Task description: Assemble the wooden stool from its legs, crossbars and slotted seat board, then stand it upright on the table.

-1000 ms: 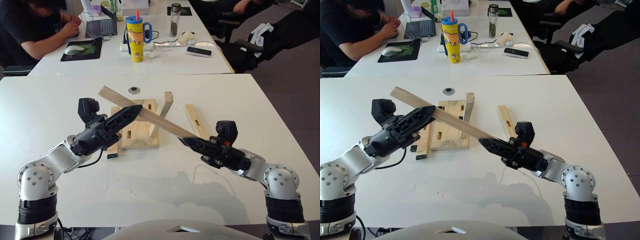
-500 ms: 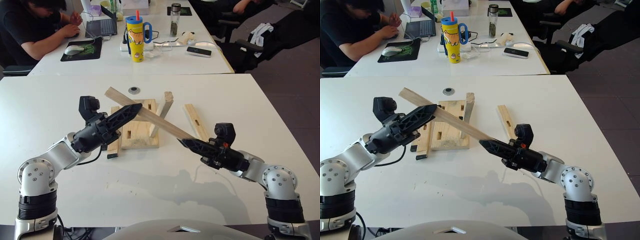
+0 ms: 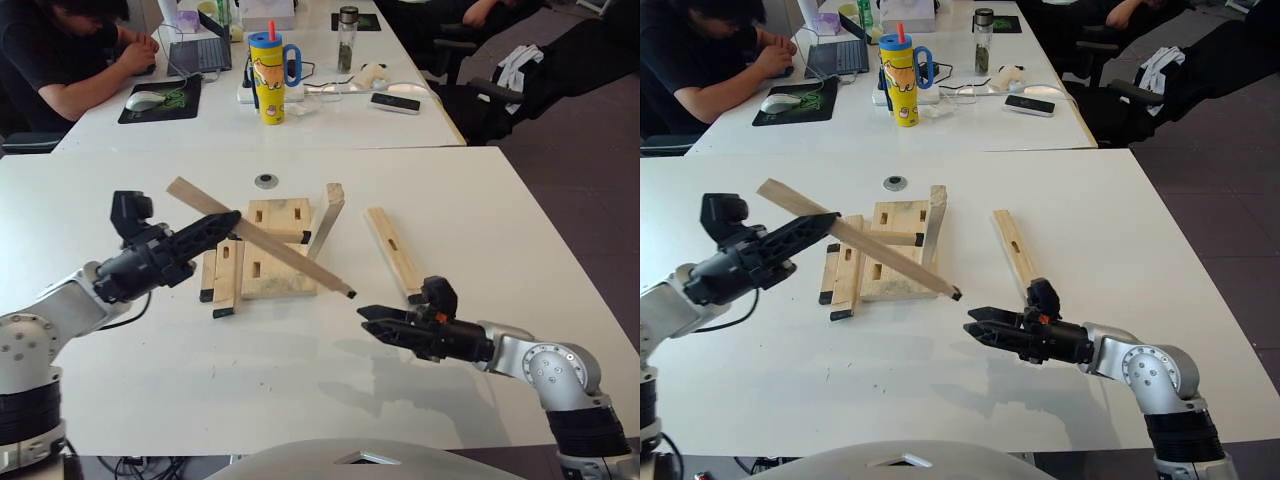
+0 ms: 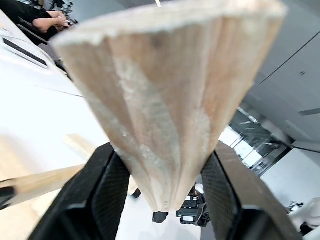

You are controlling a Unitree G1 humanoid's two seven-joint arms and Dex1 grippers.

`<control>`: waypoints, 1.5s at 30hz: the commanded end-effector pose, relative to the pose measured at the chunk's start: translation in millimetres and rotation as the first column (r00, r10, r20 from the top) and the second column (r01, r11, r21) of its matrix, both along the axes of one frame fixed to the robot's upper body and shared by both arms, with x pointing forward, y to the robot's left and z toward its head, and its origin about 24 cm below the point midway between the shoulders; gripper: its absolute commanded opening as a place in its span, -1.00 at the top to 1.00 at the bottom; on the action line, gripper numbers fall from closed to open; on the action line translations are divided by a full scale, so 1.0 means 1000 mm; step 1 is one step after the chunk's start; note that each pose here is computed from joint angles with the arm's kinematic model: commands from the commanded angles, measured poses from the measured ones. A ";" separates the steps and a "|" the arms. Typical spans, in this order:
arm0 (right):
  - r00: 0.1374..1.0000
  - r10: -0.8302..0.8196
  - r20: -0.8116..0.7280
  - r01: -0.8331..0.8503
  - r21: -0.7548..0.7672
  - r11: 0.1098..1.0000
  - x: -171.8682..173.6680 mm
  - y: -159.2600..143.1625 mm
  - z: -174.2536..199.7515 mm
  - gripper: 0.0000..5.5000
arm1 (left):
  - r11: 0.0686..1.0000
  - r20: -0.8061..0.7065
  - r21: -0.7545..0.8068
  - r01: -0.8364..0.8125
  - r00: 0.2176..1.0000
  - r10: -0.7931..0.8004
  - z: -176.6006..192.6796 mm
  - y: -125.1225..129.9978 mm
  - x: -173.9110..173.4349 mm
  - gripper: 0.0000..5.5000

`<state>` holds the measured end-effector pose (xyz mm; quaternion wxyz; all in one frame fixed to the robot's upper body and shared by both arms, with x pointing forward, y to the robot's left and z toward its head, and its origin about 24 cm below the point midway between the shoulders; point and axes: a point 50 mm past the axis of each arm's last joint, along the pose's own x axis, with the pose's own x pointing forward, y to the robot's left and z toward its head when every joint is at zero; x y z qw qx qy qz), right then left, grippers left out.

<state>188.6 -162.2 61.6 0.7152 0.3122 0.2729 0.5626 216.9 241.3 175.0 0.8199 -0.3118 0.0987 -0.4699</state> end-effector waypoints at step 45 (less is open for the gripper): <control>0.713 -0.338 0.615 0.610 -0.306 0.730 0.113 0.038 -0.002 -0.58 | 0.887 0.347 0.366 -0.281 0.926 0.151 -0.009 0.013 0.045 0.26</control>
